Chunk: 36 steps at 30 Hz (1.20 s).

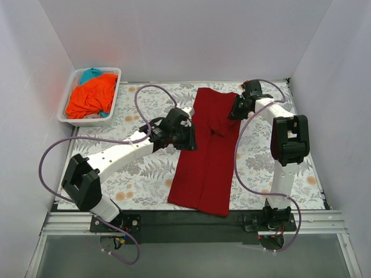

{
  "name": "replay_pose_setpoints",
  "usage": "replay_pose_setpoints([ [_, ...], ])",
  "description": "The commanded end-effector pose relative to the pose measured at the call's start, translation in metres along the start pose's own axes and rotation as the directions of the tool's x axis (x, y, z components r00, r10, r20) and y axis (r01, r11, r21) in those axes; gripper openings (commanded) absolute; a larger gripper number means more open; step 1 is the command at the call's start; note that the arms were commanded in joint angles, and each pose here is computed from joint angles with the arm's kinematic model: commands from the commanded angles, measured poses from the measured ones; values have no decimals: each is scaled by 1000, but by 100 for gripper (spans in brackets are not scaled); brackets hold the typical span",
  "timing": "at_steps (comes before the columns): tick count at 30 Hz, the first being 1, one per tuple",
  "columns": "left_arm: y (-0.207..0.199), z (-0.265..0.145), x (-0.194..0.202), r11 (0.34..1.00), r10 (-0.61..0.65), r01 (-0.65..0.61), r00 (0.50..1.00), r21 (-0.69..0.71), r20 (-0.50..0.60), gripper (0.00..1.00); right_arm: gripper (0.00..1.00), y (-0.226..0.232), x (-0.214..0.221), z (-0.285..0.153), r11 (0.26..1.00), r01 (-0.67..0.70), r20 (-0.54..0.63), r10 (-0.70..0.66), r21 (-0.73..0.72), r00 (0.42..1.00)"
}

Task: Fold and stack the t-shirts
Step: Fold the tshirt

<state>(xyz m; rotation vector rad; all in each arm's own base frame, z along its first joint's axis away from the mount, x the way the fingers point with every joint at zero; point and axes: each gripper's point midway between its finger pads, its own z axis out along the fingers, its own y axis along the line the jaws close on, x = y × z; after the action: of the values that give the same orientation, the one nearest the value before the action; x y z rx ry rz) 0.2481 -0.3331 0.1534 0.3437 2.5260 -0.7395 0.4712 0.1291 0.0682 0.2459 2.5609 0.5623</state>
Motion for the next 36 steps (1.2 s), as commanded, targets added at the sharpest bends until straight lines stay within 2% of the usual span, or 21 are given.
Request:
replay_pose_setpoints([
  [1, 13, -18, -22, 997, -76, 77, 992, 2, 102, 24, 24, 23, -10, 17, 999, 28, 16, -28, -24, 999],
  [8, 47, -30, -31, 986, -142, 153, 978, -62, 154, 25, 22, 38, 19, 67, 998, 57, -69, -59, -24, 996],
  [11, 64, -30, -29, 970, -214, 227, 967, -86, 138, 25, 22, 58, 27, 91, 995, 78, -95, -83, -58, 992],
  [16, 95, -31, -34, 946, -280, 300, 947, -120, 157, 25, 24, 89, 15, 124, 990, 75, -83, -85, -120, 993],
  [21, 120, -20, -37, 932, -313, 334, 937, -136, 156, 26, 30, 108, -6, 131, 983, 61, -46, -70, -172, 996],
  [27, 127, 2, -56, 936, -307, 329, 937, -124, 168, 27, 39, 133, -32, 83, 967, 108, 30, -104, -229, 994],
  [31, 113, 35, -59, 942, -330, 333, 942, -44, 65, 31, 44, 151, -62, 9, 948, 160, 136, -126, -275, 983],
  [36, 118, 67, -61, 919, -390, 392, 920, -34, 46, 29, 46, 133, -61, -38, 956, 169, 173, -129, -239, 976],
])
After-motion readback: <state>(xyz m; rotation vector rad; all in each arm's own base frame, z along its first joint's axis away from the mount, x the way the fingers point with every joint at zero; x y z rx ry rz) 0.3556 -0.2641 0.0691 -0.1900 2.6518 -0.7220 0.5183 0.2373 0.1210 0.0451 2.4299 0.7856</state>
